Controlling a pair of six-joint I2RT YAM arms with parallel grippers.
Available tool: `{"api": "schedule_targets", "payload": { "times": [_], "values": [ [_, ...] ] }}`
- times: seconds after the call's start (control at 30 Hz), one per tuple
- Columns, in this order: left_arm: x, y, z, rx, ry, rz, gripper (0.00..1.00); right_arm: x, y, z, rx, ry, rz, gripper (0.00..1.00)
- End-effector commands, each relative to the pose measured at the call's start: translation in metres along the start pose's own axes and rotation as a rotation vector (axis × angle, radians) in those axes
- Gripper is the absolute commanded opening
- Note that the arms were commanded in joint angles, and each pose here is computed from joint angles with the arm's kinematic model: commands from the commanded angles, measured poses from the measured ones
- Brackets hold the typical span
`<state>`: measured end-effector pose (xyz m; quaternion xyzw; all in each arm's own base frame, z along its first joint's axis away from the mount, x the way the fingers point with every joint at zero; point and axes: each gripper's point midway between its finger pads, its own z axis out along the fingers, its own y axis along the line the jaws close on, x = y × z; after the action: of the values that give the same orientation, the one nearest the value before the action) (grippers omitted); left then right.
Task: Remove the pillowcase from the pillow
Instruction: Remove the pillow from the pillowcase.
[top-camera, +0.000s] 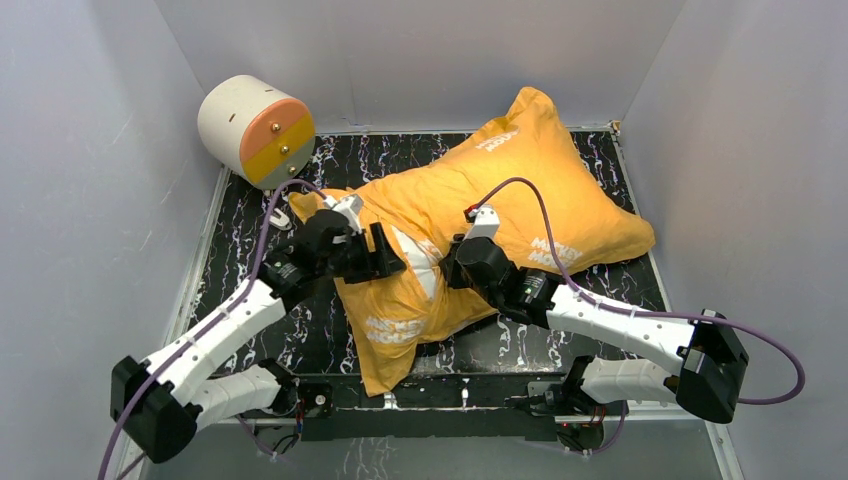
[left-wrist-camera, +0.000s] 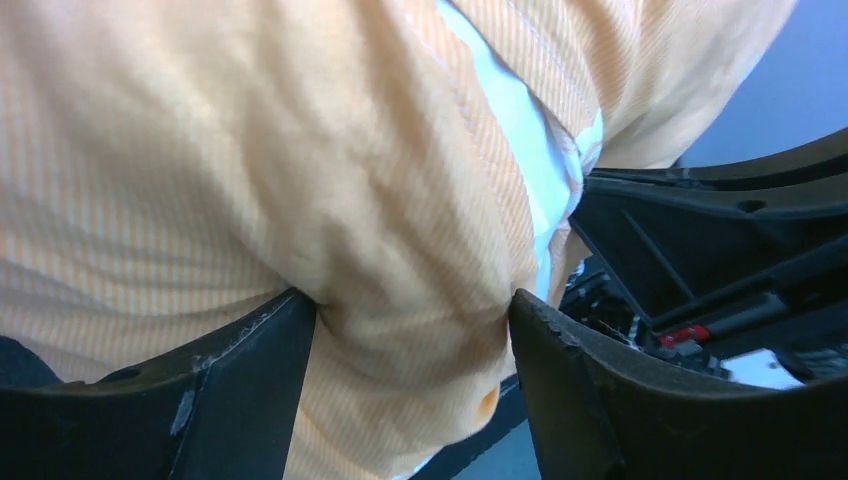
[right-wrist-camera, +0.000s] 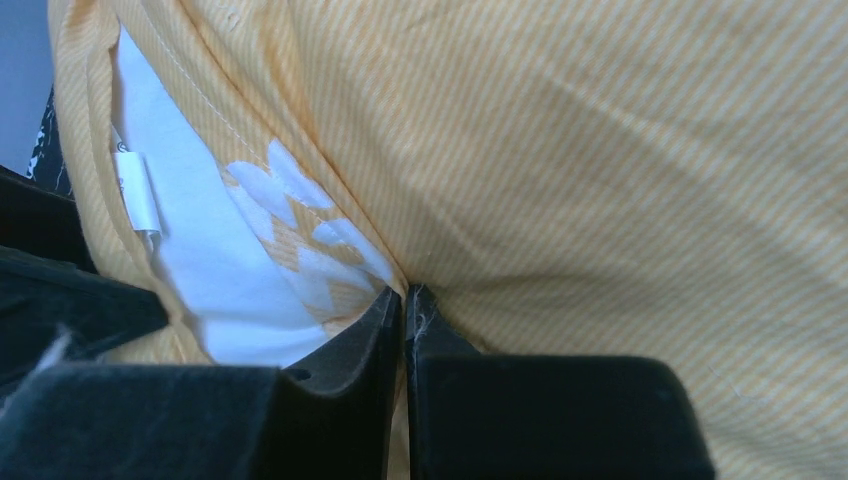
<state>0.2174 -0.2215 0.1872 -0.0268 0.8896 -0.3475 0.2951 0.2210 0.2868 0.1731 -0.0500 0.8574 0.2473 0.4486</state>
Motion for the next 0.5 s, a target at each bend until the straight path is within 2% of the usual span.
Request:
{"api": "schedule_targets", "payload": {
  "times": [0.0,0.1,0.13,0.2,0.27,0.3,0.47],
  "values": [
    [0.005,-0.008,0.01,-0.104,-0.021,0.11,0.68,-0.002,0.003,-0.004,0.003,0.015,0.055,0.15],
    [0.007,-0.006,0.013,-0.15,-0.052,0.153,0.61,0.007,0.002,-0.004,-0.005,0.043,0.06,0.17],
    [0.009,-0.001,0.015,-0.175,-0.047,0.173,0.55,0.01,0.002,-0.004,-0.005,0.055,0.058,0.17],
    [0.013,0.015,0.019,-0.253,-0.031,0.205,0.34,0.012,0.001,-0.004,0.002,0.071,0.052,0.17],
    [0.018,0.037,0.017,-0.344,-0.026,0.215,0.08,0.01,-0.003,-0.006,0.036,0.071,0.055,0.17],
    [0.019,0.047,0.014,-0.381,-0.031,0.21,0.0,0.007,-0.008,-0.007,0.059,0.056,0.059,0.17],
    [0.033,0.087,-0.019,-0.491,-0.067,0.191,0.0,-0.01,-0.067,-0.026,0.355,-0.073,0.134,0.14]
  ]
}}
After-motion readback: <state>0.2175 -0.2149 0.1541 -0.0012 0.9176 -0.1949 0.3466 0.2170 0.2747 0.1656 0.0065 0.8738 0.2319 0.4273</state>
